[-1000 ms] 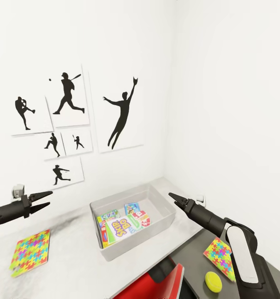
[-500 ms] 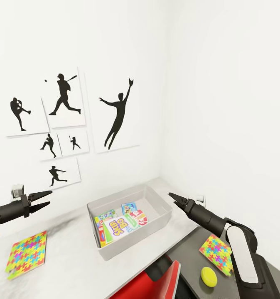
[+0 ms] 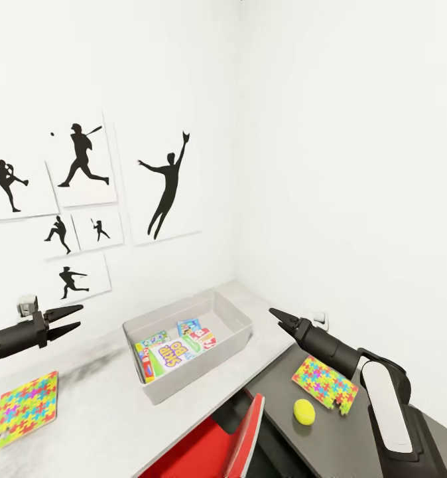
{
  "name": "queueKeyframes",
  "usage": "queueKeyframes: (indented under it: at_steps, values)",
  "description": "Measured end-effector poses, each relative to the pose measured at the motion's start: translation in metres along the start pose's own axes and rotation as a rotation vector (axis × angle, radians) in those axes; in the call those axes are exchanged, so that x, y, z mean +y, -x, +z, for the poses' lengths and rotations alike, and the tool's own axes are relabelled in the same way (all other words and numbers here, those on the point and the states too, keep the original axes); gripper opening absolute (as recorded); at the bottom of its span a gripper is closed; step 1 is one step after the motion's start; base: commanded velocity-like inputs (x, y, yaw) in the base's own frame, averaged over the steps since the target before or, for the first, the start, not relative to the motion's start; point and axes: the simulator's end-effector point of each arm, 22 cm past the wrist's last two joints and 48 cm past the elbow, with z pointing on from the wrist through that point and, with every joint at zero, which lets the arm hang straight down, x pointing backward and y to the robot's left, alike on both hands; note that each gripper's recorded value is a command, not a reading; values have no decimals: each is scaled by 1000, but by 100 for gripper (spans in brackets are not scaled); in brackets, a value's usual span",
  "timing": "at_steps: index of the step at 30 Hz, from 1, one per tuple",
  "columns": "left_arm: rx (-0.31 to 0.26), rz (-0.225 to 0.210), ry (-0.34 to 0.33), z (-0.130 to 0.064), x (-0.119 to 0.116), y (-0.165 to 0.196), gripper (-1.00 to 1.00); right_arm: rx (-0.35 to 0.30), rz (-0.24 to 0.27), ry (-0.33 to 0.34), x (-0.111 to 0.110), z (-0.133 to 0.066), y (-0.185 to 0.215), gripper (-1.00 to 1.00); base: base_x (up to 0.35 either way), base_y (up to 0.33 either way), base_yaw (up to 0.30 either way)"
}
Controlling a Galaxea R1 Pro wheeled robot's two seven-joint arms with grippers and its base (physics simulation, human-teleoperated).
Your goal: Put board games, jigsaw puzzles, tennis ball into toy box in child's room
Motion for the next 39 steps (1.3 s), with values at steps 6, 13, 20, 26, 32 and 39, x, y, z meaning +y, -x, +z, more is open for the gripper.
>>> queueKeyframes:
  at_steps: [6, 13, 20, 26, 32, 39]
  values:
    - [1, 32, 10, -2, 0, 8, 100, 10, -7, -41, -12, 6, -7, 100, -4, 0, -6]
    - [-4, 4, -16, 7, -2, -3, 100, 1, -3, -31, -12, -4, 2, 100, 0, 0, 0]
    - [-14, 4, -14, 3, -4, -6, 100, 0, -7, -28, -12, -7, 4, 100, 0, 0, 0]
    - [-13, 10, -17, 3, -7, -5, 100, 0, -8, -26, -12, -7, 5, 100, 0, 0, -91]
    - [-15, 12, -19, 3, -8, -5, 100, -2, -10, -24, -10, -8, 5, 100, 0, 0, -238]
    - [-17, 15, -21, 2, -10, -4, 100, -3, -13, -20, -8, -8, 6, 100, 0, 0, -266]
